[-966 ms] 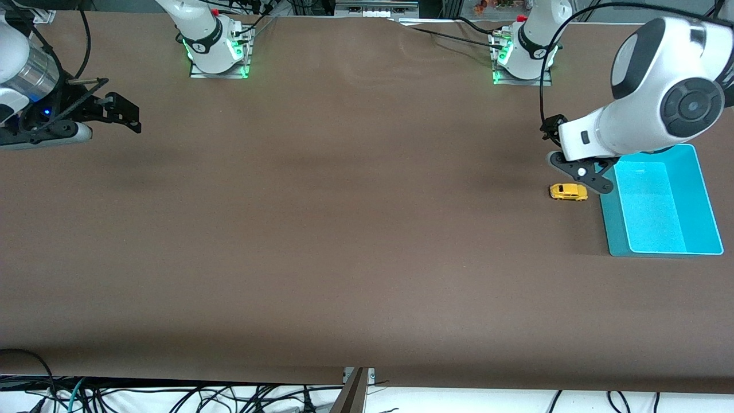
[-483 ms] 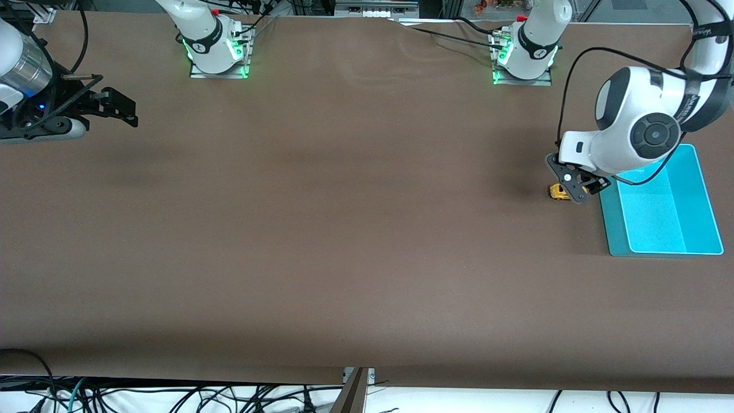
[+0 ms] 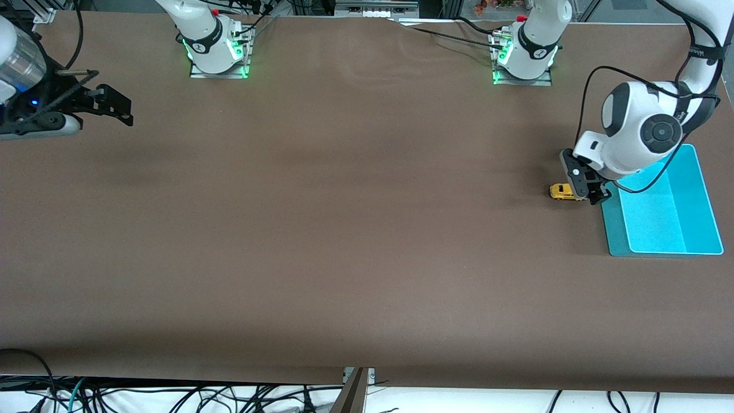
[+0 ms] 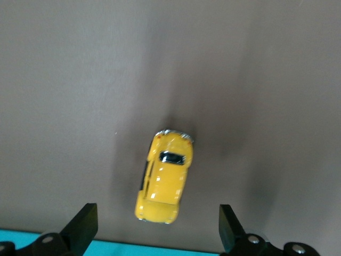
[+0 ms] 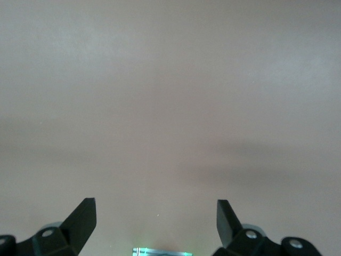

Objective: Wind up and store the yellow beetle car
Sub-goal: 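Lower the left gripper over the car beside the cyan bin, then close the left gripper on the yellow car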

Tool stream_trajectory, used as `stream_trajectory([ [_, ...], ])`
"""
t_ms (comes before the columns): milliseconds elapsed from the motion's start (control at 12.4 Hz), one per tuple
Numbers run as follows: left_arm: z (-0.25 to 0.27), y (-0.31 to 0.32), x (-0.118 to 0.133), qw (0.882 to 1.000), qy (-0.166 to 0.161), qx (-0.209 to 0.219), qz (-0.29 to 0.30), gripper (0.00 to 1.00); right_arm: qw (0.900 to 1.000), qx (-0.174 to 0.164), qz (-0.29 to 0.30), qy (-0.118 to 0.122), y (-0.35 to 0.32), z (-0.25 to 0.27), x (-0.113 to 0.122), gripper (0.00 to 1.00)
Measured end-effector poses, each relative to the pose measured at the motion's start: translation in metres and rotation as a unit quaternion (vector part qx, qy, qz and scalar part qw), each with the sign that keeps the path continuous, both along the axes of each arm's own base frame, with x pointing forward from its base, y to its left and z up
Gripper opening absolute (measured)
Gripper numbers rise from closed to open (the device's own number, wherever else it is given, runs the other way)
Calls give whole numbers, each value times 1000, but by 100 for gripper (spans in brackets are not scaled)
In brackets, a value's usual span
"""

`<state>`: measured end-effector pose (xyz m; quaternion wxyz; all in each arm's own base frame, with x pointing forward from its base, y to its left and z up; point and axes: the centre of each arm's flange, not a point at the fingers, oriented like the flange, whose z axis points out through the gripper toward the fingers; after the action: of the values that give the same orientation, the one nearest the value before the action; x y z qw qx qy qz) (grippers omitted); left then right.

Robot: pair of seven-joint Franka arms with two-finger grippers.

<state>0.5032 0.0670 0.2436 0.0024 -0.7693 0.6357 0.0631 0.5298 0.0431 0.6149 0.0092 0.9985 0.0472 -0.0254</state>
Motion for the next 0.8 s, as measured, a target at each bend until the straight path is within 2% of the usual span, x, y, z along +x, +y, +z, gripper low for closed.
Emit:
stream_trajectory([
  [241,-47,23,-4,999,-5,-23,-22,100,1000,0,-4,-4,-5,5,1,100],
  [644,-69,5,-18,999,-9,-35,-37,100,1000,2,-11,4,-13,-2,5,100],
  [724,-72,4,-22,999,-8,-36,-38,99,1000,2,-15,4,-17,-3,5,100],
  [805,-73,4,-23,999,-9,-37,-38,92,1000,2,-18,5,-21,-3,6,100],
])
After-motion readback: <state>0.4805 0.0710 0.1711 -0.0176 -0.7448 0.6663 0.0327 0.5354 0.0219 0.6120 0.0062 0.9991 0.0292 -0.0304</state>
